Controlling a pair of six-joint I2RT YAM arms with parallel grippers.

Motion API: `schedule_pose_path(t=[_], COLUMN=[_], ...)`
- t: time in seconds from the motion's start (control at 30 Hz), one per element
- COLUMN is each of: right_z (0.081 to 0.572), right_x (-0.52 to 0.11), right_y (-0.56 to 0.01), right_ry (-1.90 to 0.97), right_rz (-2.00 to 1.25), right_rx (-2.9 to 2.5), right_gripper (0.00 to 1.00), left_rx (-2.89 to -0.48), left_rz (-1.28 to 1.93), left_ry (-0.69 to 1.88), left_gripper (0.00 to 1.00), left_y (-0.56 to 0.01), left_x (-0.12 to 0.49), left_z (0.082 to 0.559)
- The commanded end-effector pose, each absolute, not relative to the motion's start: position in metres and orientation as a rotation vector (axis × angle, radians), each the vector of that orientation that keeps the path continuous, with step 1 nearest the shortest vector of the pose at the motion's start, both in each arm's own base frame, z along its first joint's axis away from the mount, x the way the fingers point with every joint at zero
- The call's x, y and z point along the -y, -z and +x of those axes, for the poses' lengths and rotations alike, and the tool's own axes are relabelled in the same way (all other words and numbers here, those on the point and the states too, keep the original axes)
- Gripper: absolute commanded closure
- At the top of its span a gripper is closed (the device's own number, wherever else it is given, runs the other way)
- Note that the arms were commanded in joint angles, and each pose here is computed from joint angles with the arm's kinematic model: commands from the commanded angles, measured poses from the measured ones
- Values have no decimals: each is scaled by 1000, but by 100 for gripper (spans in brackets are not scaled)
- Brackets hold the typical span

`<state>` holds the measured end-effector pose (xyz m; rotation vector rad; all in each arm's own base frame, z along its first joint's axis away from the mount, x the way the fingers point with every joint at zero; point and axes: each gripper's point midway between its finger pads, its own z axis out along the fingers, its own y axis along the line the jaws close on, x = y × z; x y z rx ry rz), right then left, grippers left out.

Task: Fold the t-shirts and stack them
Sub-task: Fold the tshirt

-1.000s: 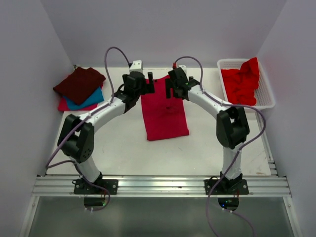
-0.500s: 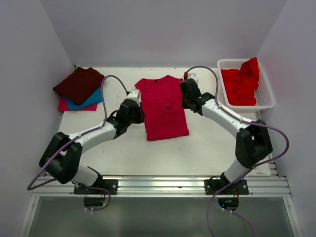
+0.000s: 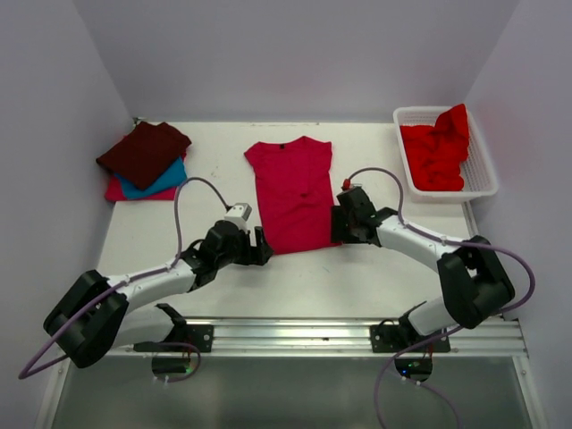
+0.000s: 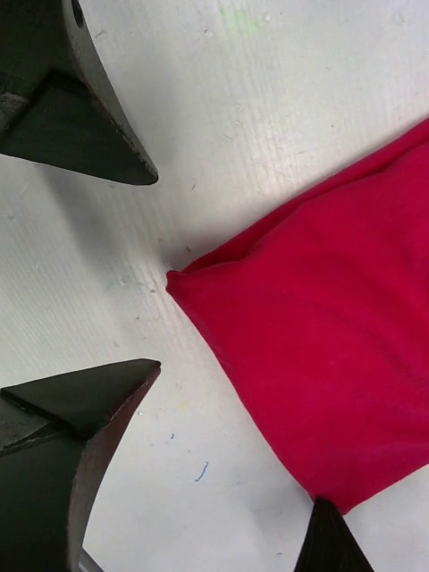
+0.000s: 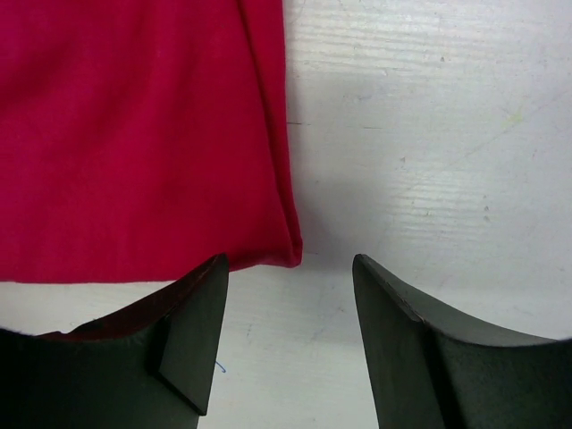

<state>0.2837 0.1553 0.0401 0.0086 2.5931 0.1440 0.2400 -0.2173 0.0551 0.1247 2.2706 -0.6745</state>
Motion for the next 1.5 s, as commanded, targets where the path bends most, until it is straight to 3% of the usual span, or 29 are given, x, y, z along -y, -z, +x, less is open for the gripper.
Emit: schedule_pose_path(t=[0.0,0.43,0.73,0.83,0.9,1.0,1.03,1.1,1.47], right_z=[286,280,280,280,281,280,279,277,245], right_x=[-168,-172,-176,-178,-180,-179,-178,-175,-170], right_y=[-45,-11,3,3,0,-6,-8,-10,-48], right_ry=[-248,-275,-291,-307,-314,-320,-318,-309,-384], right_rz=[28,53,69,67,66,65,61,59,16], right_rx=[-2550,-2600,-2618,-2621,-2614,-2605,-2606,-2605,-2564], right_gripper=[38,43,52,62,71,88,92,98,100], left_rx=[-2223,-2191,-2274,-2290,-2303,-2307,-2314,-2314,-2345], left_rz=[99,50,1,-7,-7,-2,-2,-6,8], left_ry=[755,1041,1043,1064,1075,1079,1075,1062,959], left_gripper=[17,17,24,30,39,63,82,100,100], left_y=[-57,-24,4,11,15,16,17,14,-19], left_x=[224,239,244,247,250,251,250,248,229], left_z=[240,230,237,237,235,235,234,235,224])
